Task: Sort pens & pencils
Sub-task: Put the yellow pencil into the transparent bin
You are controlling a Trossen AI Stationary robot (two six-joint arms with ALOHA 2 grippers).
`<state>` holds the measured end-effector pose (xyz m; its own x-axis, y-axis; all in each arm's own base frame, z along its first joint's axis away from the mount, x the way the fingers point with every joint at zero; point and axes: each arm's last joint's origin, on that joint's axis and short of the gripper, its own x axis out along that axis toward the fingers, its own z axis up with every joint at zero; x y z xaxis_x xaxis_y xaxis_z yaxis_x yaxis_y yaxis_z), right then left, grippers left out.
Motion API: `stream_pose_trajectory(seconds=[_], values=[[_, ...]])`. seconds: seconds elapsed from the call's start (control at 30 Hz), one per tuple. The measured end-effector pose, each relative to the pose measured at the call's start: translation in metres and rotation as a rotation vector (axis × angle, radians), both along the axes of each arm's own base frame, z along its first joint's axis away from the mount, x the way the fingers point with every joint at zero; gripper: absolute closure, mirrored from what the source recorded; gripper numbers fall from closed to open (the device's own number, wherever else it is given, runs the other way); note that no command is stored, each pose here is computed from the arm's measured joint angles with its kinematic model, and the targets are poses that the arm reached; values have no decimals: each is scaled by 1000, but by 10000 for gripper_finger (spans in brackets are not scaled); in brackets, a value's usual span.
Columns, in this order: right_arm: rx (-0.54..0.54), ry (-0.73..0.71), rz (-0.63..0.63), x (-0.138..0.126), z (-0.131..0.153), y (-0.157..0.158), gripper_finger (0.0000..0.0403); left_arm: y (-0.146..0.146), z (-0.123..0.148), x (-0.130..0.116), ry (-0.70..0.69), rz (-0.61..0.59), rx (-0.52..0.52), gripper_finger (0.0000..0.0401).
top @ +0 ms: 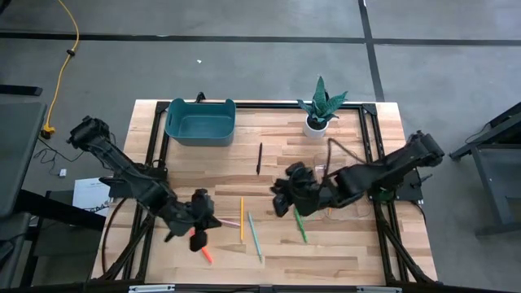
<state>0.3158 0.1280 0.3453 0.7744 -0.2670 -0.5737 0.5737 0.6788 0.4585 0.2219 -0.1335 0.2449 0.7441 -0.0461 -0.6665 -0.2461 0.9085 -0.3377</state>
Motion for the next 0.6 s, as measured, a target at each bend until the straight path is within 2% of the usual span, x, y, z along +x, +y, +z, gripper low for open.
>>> stream_pose_trajectory(seconds=[0.2,0.47,0.6], values=[[-54,86,39,-37,15,-1,325,1,-12,19,25,103,5,400],[-127,206,86,-65,18,-2,325,8,-23,42,35,185,7,399],[-162,263,82,-72,17,-6,324,7,-30,57,26,210,-10,370]])
